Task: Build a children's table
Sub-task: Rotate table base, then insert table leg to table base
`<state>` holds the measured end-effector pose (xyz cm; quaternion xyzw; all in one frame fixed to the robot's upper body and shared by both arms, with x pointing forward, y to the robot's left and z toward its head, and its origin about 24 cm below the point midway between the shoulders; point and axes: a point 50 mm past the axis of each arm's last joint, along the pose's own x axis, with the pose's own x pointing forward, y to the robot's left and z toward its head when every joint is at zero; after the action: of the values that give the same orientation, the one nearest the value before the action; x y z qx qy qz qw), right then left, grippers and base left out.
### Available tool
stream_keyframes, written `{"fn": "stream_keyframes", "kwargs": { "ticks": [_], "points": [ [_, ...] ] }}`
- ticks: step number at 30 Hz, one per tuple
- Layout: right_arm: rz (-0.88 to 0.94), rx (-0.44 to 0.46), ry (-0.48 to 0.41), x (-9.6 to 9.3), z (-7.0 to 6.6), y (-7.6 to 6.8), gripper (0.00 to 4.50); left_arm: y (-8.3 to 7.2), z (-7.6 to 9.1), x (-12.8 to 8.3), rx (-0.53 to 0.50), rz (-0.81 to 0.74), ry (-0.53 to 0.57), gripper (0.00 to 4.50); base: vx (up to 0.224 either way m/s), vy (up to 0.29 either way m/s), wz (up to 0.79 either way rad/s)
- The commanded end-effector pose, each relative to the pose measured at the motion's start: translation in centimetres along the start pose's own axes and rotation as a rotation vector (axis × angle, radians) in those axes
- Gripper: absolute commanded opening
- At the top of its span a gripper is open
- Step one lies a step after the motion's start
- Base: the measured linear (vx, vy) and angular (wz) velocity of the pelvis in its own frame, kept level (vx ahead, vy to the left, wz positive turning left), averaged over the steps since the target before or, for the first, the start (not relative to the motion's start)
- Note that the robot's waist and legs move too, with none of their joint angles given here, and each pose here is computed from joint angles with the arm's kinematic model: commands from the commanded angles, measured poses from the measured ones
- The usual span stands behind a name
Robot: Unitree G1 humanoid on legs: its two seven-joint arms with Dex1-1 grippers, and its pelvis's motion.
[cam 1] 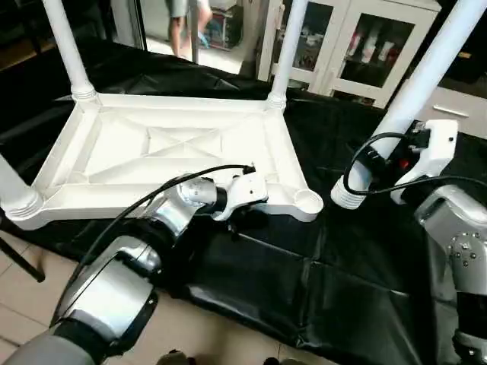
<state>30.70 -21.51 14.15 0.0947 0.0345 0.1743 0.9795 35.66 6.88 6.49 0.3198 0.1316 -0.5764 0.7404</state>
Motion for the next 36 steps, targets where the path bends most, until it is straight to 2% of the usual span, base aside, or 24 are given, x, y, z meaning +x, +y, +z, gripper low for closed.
{"fn": "stream_keyframes", "kwargs": {
  "ticks": [1, 3, 12, 15, 18, 21, 27, 32, 36],
  "points": [
    [0.01, -0.034, -0.026, -0.1, 0.8, 0.0, 1.83, -0.5, 0.8, 0.8, 0.017, -0.044, -0.02, 1.03, 0.0, 0.0, 0.0],
    [0.016, -0.038, -0.026, -0.1, 0.8, 0.1, 1.83, -0.7, 0.8, 1.1, 0.034, -0.067, -0.004, 0.76, 0.0, 0.0, 0.0],
    [0.053, -0.038, -0.016, -0.1, 0.6, 0.7, 1.83, -1.4, 0.0, 1.1, 0.057, -0.158, 0.037, 0.24, 0.0, 0.0, 0.0],
    [0.145, -0.056, 0.044, -0.5, 0.0, 1.7, 1.83, -2.5, -1.2, 0.7, 0.054, -0.258, 0.072, 0.06, 0.0, 0.0, 0.0],
    [0.197, -0.078, 0.091, -1.0, -0.3, 2.2, 1.83, -3.6, -2.6, 0.0, 0.054, -0.346, 0.111, 0.0, 0.0, 0.0, 0.0],
    [0.23, -0.074, 0.13, -1.8, -0.3, 2.5, 1.83, -4.6, -3.5, -0.6, 0.05, -0.352, 0.098, 0.0, 0.0, 0.0, 0.0],
    [0.235, -0.072, 0.15, -2.2, -0.5, 2.5, 1.83, -5.1, -3.4, -0.9, 0.017, -0.306, 0.049, 0.0, 0.0, 0.0, 0.0],
    [0.241, -0.046, 0.172, -2.0, -1.2, 2.9, 1.83, -5.4, -2.8, -1.0, 0.009, -0.3, 0.03, 0.0, 0.0, 0.0, 0.0],
    [0.249, -0.039, 0.229, -1.5, -3.0, 3.5, 1.83, -5.7, -2.4, -1.1, 0.008, -0.303, 0.014, 0.0, 0.0, 0.0, 0.0]
  ]
}}
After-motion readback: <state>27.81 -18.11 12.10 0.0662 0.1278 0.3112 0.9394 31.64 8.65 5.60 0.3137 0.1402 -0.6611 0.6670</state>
